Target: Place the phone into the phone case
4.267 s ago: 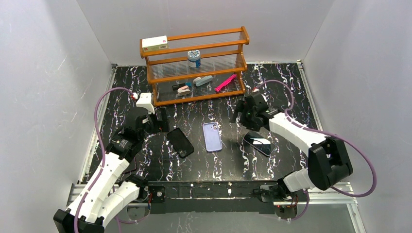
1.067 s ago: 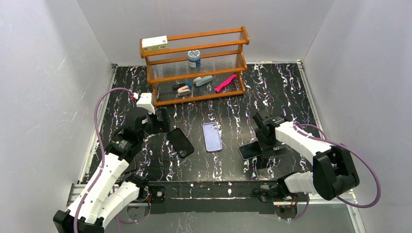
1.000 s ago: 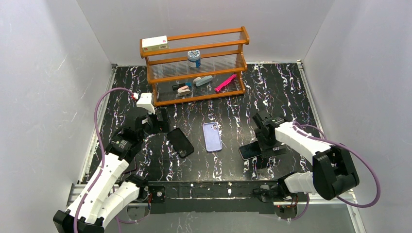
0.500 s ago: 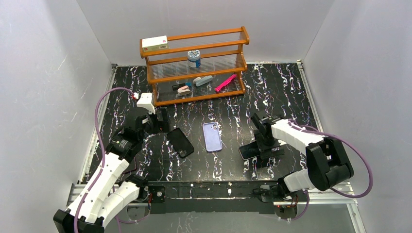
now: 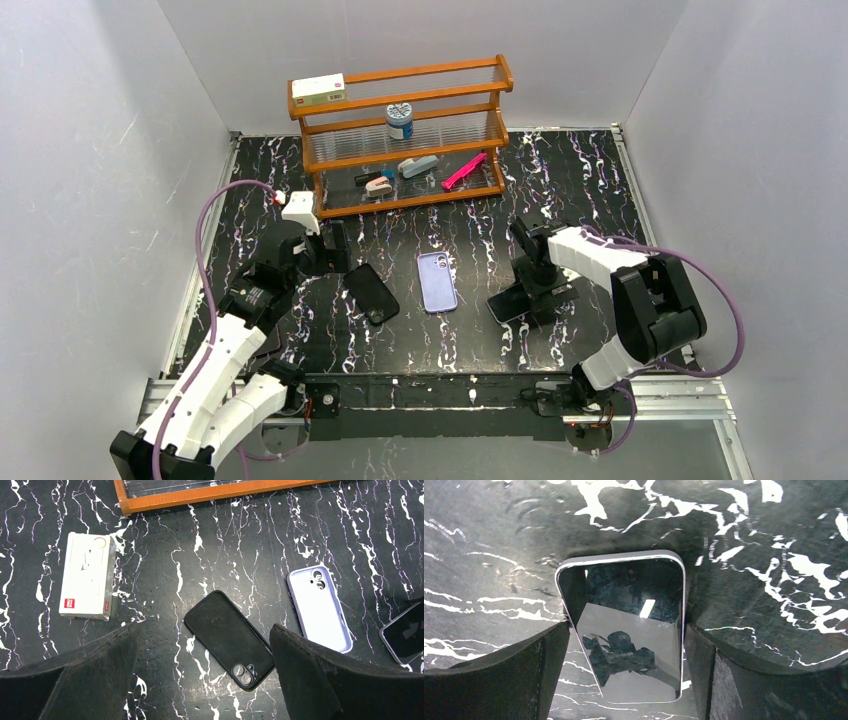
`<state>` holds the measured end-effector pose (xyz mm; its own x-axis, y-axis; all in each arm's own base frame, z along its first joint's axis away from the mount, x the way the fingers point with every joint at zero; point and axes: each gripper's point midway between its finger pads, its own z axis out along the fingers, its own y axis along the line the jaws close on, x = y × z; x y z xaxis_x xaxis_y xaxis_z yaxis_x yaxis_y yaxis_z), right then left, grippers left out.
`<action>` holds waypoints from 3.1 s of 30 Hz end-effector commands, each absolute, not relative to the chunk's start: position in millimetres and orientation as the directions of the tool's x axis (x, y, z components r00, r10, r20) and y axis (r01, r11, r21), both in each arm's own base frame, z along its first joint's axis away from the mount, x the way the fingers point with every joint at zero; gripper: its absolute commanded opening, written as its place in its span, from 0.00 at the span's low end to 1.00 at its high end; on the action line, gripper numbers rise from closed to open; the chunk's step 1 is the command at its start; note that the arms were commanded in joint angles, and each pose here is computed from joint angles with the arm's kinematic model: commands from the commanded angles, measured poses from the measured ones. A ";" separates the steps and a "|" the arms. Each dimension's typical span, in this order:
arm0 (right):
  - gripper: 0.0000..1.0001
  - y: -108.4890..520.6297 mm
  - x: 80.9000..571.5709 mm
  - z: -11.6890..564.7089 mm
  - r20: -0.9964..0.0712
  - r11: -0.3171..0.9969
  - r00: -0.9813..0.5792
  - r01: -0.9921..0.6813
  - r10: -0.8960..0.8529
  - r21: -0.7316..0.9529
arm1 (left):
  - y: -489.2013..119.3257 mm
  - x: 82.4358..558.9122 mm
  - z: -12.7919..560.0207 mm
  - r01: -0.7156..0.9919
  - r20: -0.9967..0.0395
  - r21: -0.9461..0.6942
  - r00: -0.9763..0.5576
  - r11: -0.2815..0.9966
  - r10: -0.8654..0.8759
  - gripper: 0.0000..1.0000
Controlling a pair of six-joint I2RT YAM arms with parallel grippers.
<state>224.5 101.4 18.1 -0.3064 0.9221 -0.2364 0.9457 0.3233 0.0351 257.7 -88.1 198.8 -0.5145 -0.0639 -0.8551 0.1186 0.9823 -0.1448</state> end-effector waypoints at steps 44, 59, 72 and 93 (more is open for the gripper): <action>0.38 200.2 273.4 71.9 -0.351 0.917 -0.893 0.140 0.280 0.375 | -214.1 246.6 122.7 0.191 -0.503 -0.606 -0.844 0.773 -0.186 0.65; 0.32 272.0 274.1 106.0 -0.456 0.905 -0.881 -0.081 0.131 0.417 | -193.7 241.5 128.5 0.205 -0.567 -0.529 -0.807 0.824 -0.164 0.65; 0.32 329.6 288.1 120.5 -0.528 0.771 -0.846 -0.287 0.073 0.568 | -191.1 239.3 128.2 0.200 -0.568 -0.522 -0.807 0.829 -0.163 0.66; 0.37 317.4 273.9 72.1 -0.546 0.866 -0.838 -0.275 -0.002 0.418 | -192.0 242.4 122.3 0.183 -0.553 -0.520 -0.816 0.834 -0.166 0.66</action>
<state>264.0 322.8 57.3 -0.8737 -0.0508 -0.4838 -0.2876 0.8561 0.4294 243.3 -191.5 125.3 -0.8112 -0.1697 -0.5596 0.1863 0.8321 -0.5224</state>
